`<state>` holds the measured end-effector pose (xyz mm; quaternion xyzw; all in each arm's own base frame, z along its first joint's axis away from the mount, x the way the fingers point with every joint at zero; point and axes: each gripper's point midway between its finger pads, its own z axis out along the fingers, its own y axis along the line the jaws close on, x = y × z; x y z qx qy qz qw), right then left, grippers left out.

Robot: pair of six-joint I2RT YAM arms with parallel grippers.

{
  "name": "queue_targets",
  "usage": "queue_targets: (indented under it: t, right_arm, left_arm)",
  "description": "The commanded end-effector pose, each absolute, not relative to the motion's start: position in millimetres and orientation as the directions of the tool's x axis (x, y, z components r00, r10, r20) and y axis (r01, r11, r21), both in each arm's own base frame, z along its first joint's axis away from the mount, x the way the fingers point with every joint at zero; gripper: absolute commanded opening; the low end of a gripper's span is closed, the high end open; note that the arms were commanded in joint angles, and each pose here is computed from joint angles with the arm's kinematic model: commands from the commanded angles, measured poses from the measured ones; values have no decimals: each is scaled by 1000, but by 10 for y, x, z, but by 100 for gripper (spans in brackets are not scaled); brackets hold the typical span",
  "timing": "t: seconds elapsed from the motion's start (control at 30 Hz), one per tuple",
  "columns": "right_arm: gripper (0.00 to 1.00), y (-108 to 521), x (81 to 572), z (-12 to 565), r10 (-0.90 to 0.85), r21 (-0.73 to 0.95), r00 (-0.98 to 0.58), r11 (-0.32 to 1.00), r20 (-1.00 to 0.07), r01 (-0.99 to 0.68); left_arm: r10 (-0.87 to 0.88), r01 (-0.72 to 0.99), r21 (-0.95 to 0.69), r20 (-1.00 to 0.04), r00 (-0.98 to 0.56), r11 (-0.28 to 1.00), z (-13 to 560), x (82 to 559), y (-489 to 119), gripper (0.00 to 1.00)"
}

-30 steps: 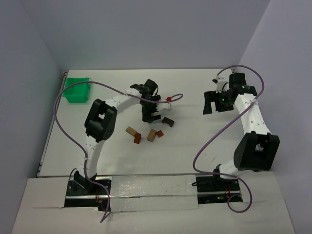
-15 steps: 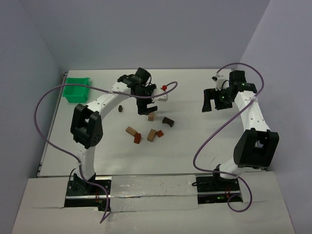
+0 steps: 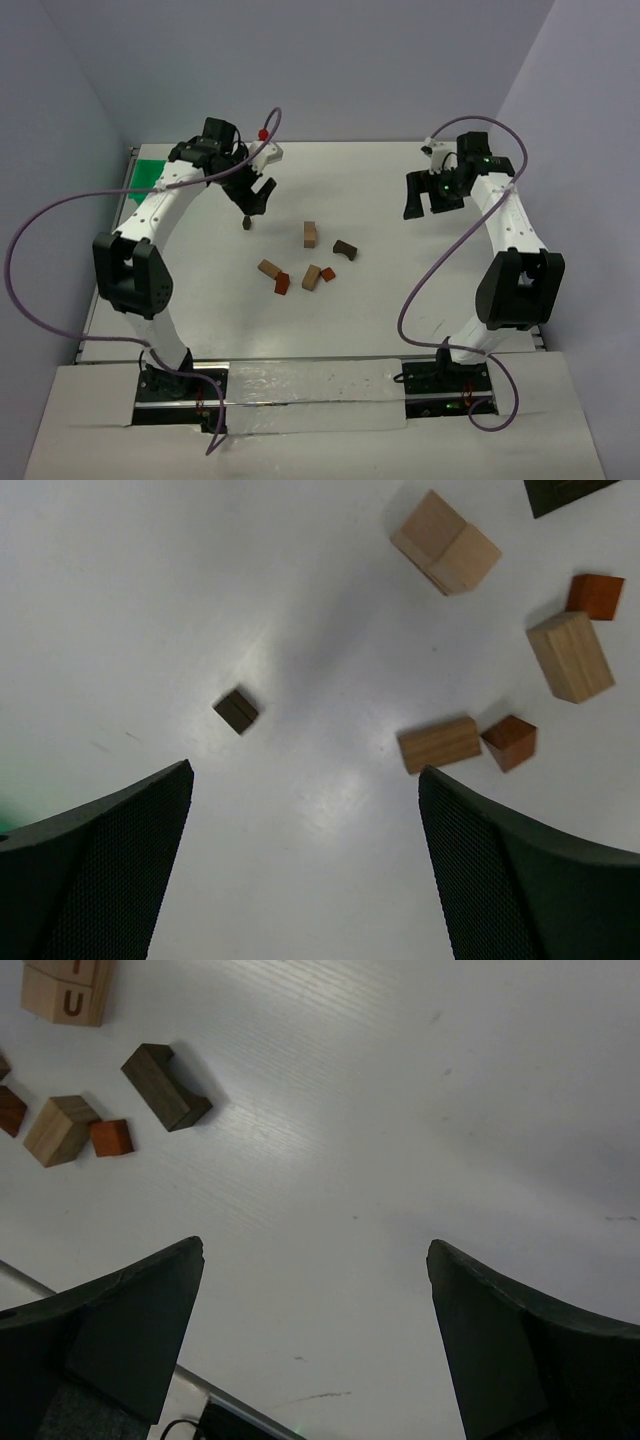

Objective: Build the wood block tower

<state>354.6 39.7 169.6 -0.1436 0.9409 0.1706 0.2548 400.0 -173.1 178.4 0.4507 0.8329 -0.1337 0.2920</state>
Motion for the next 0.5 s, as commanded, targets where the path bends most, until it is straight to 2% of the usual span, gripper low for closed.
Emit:
queue_targets:
  t: [0.0, 0.07, 0.27, 0.37, 0.47]
  right_arm:
    - [100, 775, 3634, 1779, -286, 208, -774, 859, -565, -469]
    - [100, 892, 3652, 1776, -309, 202, -762, 846, -568, -494]
    - [100, 1127, 3804, 1734, -311, 216, -764, 838, -564, -501]
    - [100, 1167, 3867, 1692, -302, 213, -772, 848, -560, -486]
    - [100, 1223, 3869, 1683, -324, 185, -759, 846, -566, -499]
  left_arm:
    - [522, 725, -39, -668, -531, 688, 2024, 3759, -1724, 99]
    - [511, 696, -56, -637, -577, 716, 1890, 3671, -1656, 99]
    - [445, 599, -21, -649, -617, 800, 1724, 3804, -1607, 99]
    - [426, 555, -16, -624, -655, 831, 1589, 3929, -1596, 89]
    - [374, 483, -10, -619, -691, 876, 1495, 3984, -1543, 83]
